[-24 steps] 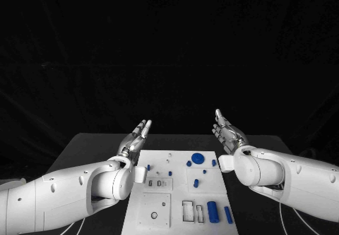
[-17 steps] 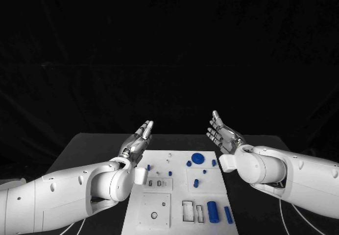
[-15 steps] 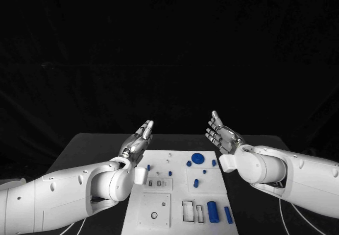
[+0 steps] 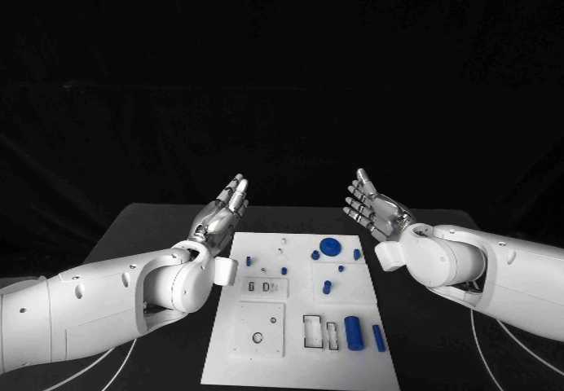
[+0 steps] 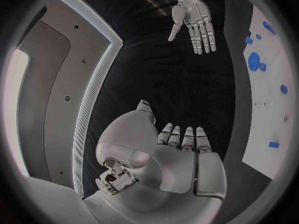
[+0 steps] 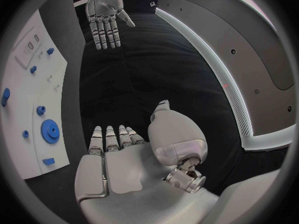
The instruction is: Assemble the parts on the task board
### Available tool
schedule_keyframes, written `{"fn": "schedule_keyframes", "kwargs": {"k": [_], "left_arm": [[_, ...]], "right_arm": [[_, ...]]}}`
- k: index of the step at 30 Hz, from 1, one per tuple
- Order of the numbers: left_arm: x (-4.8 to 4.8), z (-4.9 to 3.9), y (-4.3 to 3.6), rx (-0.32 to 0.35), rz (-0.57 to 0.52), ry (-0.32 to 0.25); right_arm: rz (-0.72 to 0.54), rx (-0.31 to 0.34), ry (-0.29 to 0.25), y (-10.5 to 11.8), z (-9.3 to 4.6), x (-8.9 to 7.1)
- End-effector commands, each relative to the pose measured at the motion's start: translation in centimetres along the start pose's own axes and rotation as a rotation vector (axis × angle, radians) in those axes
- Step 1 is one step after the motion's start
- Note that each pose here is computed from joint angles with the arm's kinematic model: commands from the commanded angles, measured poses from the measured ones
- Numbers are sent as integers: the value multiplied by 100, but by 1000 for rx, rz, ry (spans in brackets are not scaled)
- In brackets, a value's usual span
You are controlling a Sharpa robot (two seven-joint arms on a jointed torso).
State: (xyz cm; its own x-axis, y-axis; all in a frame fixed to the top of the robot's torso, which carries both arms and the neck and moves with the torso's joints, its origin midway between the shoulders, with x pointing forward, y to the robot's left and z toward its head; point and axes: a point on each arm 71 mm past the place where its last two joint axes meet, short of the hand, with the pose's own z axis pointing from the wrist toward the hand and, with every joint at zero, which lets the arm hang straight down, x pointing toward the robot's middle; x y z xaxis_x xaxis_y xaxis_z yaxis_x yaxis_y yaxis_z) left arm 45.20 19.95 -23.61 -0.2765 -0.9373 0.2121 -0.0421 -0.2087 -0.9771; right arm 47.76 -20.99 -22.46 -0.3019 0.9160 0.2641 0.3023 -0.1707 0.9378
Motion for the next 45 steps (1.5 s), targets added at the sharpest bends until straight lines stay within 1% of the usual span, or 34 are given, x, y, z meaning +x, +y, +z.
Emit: {"fn": "schedule_keyframes", "kwargs": {"k": [1, 7, 10, 15, 16, 17, 19, 21, 25, 27, 29, 32, 35, 41, 45], "left_arm": [[3, 11, -58, 70, 40, 23], [-44, -8, -108, 113, 115, 45], [-61, -15, -162, 139, 156, 63], [-79, -52, -282, 182, 213, 99], [-83, -66, -306, 188, 221, 107], [-85, -89, -338, 195, 229, 118], [-87, -121, -378, 203, 239, 131], [-86, -157, -421, 212, 248, 143], [-82, -231, -504, 224, 260, 161], [-78, -255, -540, 227, 263, 167], [-73, -276, -579, 232, 265, 173], [-78, -312, -623, 236, 268, 175], [-93, -344, -650, 237, 270, 174], [-107, -374, -667, 231, 268, 179], [-97, -370, -663, 229, 263, 187]], "right_arm": [[-100, -32, 61, 28, 1, 16], [-282, -88, 80, 103, 20, 6], [-444, -129, 99, 197, 33, 20], [-785, -187, 141, 388, 49, 69], [-862, -195, 149, 426, 51, 83], [-974, -205, 161, 479, 52, 106], [-1131, -226, 171, 548, 50, 143], [-1312, -260, 178, 618, 38, 192], [-1628, -343, 180, 732, -9, 322], [-1735, -362, 183, 762, -41, 375], [-1828, -366, 182, 786, -80, 423], [-1932, -367, 175, 815, -133, 495], [-2016, -385, 161, 833, -181, 562], [-2113, -427, 134, 851, -220, 637], [-2142, -444, 123, 852, -223, 648]]}}
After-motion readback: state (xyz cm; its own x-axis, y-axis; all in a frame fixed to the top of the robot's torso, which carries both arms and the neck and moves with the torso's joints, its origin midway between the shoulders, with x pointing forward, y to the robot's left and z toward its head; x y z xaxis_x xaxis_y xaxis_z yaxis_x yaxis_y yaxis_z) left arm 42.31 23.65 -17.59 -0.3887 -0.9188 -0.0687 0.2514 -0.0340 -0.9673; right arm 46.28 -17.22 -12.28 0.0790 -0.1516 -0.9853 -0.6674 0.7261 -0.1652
